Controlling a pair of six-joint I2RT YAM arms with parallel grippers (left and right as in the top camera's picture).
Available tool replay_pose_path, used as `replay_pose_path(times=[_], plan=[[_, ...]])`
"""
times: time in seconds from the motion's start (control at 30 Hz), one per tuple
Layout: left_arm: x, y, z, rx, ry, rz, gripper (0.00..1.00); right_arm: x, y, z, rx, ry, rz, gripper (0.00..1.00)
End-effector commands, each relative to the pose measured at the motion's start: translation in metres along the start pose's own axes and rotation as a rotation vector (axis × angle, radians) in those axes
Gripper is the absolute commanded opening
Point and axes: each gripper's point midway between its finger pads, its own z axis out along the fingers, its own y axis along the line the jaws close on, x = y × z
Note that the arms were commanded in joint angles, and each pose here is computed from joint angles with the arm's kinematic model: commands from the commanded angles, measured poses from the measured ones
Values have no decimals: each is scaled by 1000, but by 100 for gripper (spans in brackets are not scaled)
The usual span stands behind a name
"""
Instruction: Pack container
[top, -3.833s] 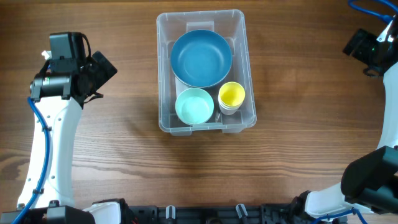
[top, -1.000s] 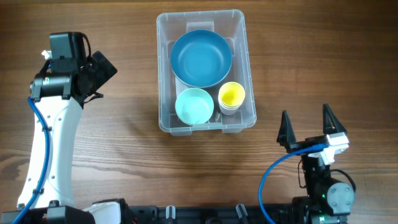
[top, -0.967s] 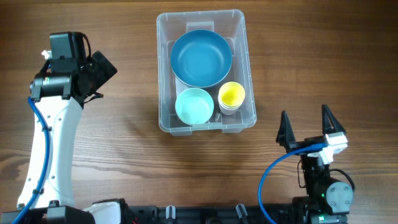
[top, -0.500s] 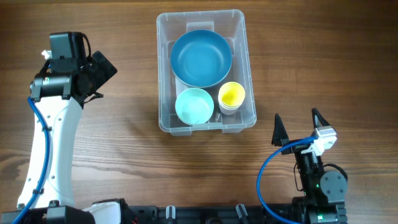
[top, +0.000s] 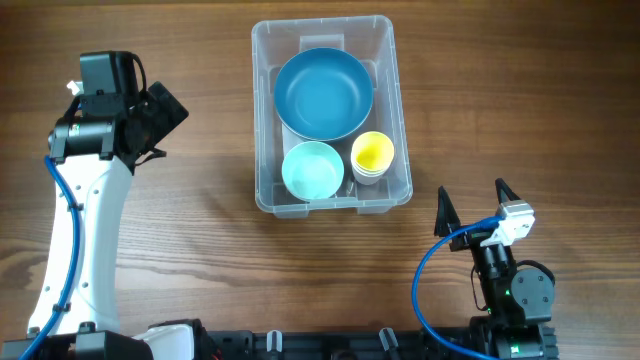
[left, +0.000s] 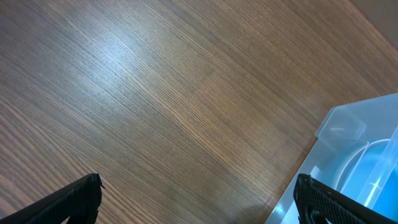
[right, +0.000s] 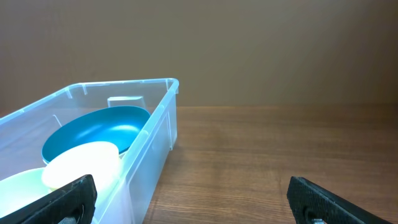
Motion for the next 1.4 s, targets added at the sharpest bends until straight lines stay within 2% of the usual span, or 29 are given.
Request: replay_pose_path(times=[0.0,0.8,0.9,0.97,1.13,1.23,1.37], plan=[[-9,-2,-9,10,-34,3,100,-2,4,0,-20,-8,0,100],[-10,-1,-9,7,-37,4,100,-1,4,0,-20,-6,0,100],[-13,0,-25,31,-67,-3,100,-1,4,0,-20,-6,1,100],[-11,0,-52,79,-96,-8,100,-1,4,0,-20,-6,0,100],[6,11,-161,296,-259,-21,100,-1,4,0,-20,-6,1,100],[21,32,-228,427,-412,-35,100,-1,4,0,-20,-6,0,100],[61,81,-308,595,-639,-71,100,-1,4,0,-20,-6,1,100]])
